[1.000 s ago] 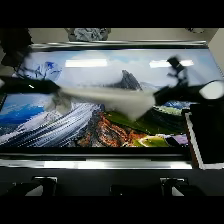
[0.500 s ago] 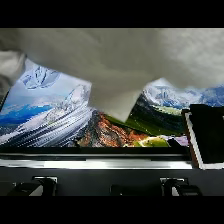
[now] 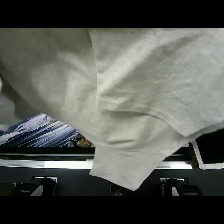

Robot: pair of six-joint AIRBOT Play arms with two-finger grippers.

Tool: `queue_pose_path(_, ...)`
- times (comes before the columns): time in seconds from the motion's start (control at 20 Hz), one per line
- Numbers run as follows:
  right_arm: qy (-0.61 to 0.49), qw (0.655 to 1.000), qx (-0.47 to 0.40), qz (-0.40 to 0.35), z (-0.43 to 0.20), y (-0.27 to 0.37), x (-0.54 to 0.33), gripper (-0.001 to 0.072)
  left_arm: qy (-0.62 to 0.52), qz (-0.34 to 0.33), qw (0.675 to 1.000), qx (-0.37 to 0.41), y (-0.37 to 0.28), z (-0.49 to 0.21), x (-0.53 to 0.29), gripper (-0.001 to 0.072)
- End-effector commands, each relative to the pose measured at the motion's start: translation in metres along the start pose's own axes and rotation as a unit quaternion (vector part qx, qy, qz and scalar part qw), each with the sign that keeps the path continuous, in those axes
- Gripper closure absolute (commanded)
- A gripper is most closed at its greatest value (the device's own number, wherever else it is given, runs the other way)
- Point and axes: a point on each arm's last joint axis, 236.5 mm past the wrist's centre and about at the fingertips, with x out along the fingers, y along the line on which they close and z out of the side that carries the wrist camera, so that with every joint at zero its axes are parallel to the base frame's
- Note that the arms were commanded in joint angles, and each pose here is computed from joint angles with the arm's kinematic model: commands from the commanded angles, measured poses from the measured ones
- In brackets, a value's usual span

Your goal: Fold the shirts.

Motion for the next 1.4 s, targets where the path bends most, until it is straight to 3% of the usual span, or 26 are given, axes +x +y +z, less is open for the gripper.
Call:
queue_pose_path(0.0, -0.002, 1.000, -0.012, -0.015, 0.004, -0.007, -0.011, 0.0661, -0.012, 0.006, 1.000, 0.007, -0.005, 0.005, -0.014, 0.0680)
queue_pose_path(0.2, 0.068, 0.995, -0.058, -0.035, -0.026, -0.018, -0.022, 0.0661, 0.046, 0.066, 0.997, 0.018, 0.021, -0.022, -0.023, 0.0679)
queue_pose_path(0.35, 0.121, 0.991, -0.055, -0.008, -0.059, -0.007, 0.002, 0.0661, 0.116, 0.107, 0.987, 0.002, 0.054, -0.062, -0.006, 0.0680)
queue_pose_path(0.5, 0.220, 0.974, -0.037, 0.052, -0.135, 0.021, 0.064, 0.0661, 0.224, 0.110, 0.968, -0.040, 0.089, -0.138, 0.048, 0.0680)
queue_pose_path(0.7, 0.392, 0.901, 0.036, 0.181, -0.318, 0.115, 0.161, 0.0661, 0.408, 0.088, 0.905, -0.084, 0.141, -0.299, 0.131, 0.0680)
queue_pose_path(0.9, 0.444, 0.855, 0.146, 0.224, -0.473, 0.210, 0.223, 0.0660, 0.510, 0.080, 0.846, -0.130, 0.181, -0.435, 0.195, 0.0679)
queue_pose_path(1.1, 0.507, 0.793, 0.251, 0.227, -0.554, 0.270, 0.213, 0.0660, 0.585, 0.067, 0.791, -0.167, 0.187, -0.527, 0.205, 0.0678)
queue_pose_path(1.25, 0.527, 0.759, 0.292, 0.245, -0.567, 0.294, 0.201, 0.0659, 0.602, 0.064, 0.767, -0.211, 0.178, -0.552, 0.205, 0.0664)
queue_pose_path(1.3, 0.522, 0.763, 0.294, 0.244, -0.560, 0.291, 0.203, 0.0585, 0.600, 0.067, 0.769, -0.212, 0.180, -0.550, 0.205, 0.0527)
queue_pose_path(1.35, 0.517, 0.768, 0.290, 0.243, -0.550, 0.281, 0.204, 0.0401, 0.599, 0.068, 0.769, -0.214, 0.184, -0.541, 0.203, 0.0263)
